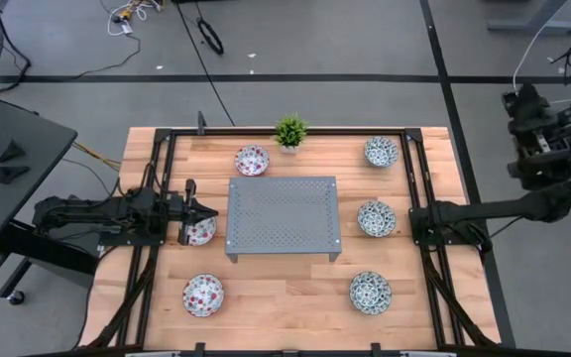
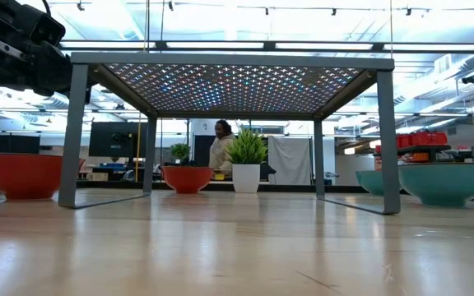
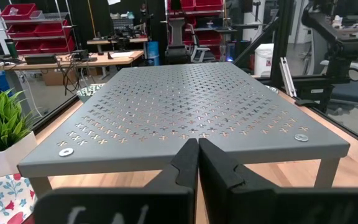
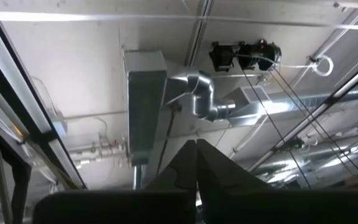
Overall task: Pick & Place Mini bowls
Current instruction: Put the top blue patterned bowl on the shelf
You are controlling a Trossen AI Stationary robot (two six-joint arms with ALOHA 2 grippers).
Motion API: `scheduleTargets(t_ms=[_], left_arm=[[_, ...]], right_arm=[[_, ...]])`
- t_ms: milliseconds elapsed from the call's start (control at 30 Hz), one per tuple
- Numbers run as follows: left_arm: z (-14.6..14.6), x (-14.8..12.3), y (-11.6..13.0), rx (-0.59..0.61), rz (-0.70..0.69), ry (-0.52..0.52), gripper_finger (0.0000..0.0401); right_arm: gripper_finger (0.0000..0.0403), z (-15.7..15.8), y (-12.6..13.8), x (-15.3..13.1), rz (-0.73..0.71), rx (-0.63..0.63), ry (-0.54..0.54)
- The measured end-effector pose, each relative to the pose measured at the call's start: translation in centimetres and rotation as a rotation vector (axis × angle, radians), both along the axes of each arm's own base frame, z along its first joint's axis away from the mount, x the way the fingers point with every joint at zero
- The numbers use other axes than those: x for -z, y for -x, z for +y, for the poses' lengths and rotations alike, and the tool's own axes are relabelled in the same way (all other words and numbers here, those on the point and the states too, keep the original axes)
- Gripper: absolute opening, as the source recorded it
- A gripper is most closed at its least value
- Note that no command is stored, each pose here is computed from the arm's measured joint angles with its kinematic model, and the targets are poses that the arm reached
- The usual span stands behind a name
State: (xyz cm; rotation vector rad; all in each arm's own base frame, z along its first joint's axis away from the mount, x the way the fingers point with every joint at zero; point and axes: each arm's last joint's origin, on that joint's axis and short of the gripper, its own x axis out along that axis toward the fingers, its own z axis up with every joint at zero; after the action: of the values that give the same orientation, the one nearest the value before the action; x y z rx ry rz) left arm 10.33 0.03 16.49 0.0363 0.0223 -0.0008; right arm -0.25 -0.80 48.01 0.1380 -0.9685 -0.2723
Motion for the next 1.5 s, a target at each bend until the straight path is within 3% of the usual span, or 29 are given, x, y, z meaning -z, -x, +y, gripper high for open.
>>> scheduleTargets(t_ms=[433, 867, 1500], left_arm=[[0.0, 0.0, 0.0, 0.0, 0.0, 0.0, 0.0018], [0.0, 0.0, 0.0, 0.001, 0.0, 0.0, 0.0018], [0.0, 0.0, 0.0, 0.0, 0.0, 0.0, 0.0018]], right_arm=[[0.0011, -0.1, -3.9, -5.9, 0.245, 0.023, 0.016], [0.0011, -0.2, -7.7, -8.7, 0.457, 0.067, 0.045], [0.0011, -1.4, -12.3, -7.8, 0.708, 0.556, -0.025]])
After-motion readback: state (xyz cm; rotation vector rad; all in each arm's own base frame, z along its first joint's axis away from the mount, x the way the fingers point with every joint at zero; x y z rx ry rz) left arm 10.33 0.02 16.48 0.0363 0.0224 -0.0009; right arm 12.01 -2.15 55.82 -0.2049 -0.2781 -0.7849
